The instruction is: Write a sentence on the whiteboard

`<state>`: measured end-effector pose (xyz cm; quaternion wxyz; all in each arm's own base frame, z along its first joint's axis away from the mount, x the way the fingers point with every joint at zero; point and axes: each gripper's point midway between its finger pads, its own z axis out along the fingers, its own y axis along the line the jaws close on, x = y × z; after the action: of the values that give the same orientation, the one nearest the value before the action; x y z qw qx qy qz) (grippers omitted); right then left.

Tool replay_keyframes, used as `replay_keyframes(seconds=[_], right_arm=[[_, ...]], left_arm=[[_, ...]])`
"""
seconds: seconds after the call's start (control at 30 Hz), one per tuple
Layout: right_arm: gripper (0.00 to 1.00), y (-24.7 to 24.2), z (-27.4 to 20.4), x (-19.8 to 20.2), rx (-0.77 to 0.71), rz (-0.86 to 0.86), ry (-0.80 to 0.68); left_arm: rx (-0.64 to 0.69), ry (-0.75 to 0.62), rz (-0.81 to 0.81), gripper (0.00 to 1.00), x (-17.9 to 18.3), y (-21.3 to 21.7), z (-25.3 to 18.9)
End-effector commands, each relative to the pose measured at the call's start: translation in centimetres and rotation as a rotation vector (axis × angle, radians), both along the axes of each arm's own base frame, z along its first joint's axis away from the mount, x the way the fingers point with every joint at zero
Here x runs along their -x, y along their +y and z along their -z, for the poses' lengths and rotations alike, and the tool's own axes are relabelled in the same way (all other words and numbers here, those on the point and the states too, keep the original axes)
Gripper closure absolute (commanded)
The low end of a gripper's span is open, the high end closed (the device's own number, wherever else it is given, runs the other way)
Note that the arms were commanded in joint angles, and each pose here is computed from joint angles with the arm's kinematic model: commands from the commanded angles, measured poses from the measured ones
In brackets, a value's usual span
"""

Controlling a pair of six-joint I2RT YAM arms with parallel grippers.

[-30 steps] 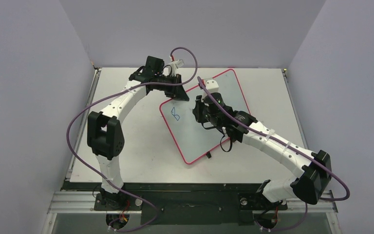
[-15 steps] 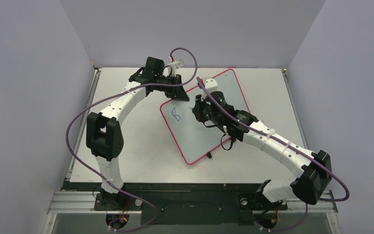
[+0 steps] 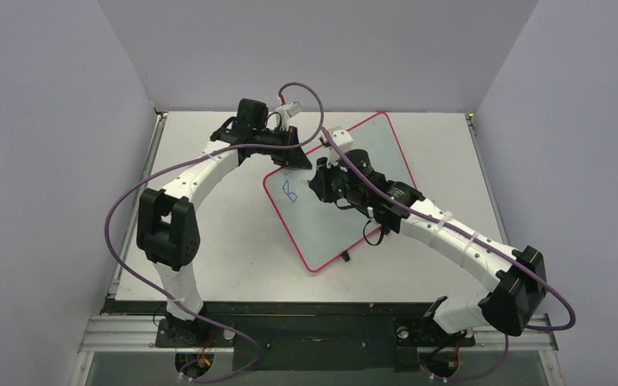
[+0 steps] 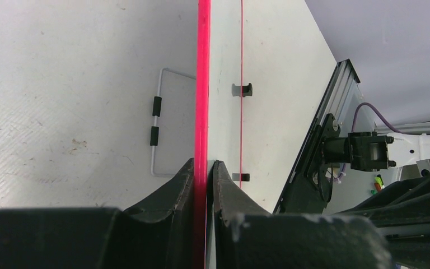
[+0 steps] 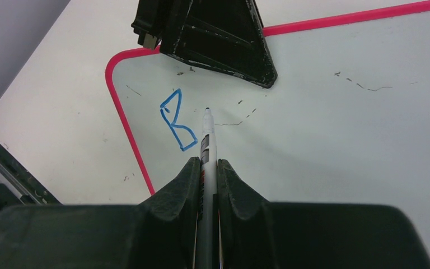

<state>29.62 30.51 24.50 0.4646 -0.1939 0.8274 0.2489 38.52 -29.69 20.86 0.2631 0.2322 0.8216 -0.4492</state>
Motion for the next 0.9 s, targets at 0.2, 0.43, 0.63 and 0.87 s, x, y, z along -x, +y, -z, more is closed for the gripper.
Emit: replay_keyframes(seconds=[0.2, 0.43, 0.63, 0.87], right_arm=[[1.0, 2.7, -1.4, 0.0, -0.007, -0.06, -0.05], [1.0, 2.9, -1.2, -0.5, 0.006, -0.039, -0.056], [1.0, 2.2, -0.2, -1.1, 0.039, 0.002, -0.052], [1.0, 1.7, 1.4, -1.0, 0.077, 0.016, -0.03]], left_arm=[[0.016, -0.261, 0.012, 1.0, -1.5, 0.8, -4.1], [0.017, -0.262, 0.015, 1.0, -1.5, 0.8, -4.1], [0.018, -0.267, 0.016, 1.0, -1.4, 0.8, -4.3], [0.018, -0.267, 0.016, 1.0, -1.4, 0.8, -4.3]])
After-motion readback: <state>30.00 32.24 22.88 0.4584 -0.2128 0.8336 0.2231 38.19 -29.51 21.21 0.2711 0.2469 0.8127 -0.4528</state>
